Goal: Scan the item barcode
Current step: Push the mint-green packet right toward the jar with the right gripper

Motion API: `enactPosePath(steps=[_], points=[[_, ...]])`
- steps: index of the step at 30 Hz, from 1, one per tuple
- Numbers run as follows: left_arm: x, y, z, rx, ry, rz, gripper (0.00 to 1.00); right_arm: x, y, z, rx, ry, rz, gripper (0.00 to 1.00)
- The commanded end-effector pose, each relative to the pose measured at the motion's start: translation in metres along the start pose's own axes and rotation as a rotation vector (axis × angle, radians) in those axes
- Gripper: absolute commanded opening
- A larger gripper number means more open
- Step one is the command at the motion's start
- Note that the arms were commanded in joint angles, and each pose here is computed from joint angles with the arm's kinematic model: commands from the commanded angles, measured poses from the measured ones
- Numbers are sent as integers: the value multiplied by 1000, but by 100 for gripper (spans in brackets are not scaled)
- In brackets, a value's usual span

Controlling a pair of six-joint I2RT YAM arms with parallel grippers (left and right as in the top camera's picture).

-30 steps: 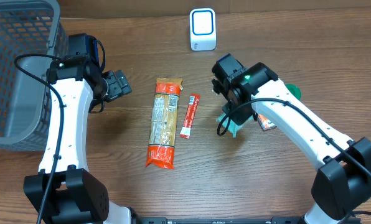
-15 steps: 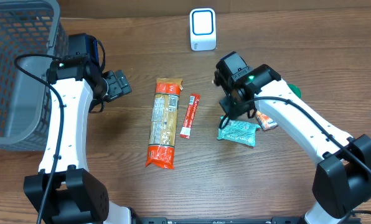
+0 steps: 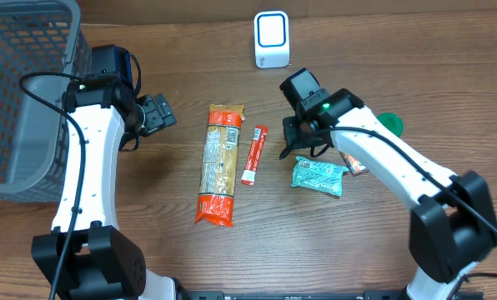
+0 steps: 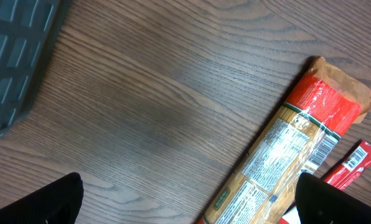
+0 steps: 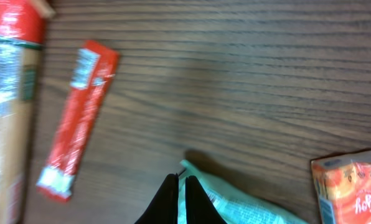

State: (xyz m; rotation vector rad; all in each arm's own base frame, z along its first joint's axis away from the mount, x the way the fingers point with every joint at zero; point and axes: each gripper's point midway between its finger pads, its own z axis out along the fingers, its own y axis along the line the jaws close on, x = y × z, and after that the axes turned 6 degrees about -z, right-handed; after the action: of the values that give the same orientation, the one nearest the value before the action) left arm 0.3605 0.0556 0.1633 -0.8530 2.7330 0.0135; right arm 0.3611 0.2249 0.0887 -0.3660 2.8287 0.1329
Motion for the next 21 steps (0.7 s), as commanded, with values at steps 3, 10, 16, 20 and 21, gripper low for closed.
enactPosePath(steps=[3,10,16,20,21], points=[[-5,-1,-9,7,-32,11,100,10,-25,42,154,57,74,7],[-5,-1,-9,7,-32,11,100,37,-19,68,122,187,70,7],[-5,-1,-9,6,-32,11,100,73,-2,59,26,351,38,8],[-5,-1,-9,6,-32,11,100,102,-6,46,37,483,43,12],[-5,-1,-9,7,-31,11,100,108,-8,43,40,510,29,13]])
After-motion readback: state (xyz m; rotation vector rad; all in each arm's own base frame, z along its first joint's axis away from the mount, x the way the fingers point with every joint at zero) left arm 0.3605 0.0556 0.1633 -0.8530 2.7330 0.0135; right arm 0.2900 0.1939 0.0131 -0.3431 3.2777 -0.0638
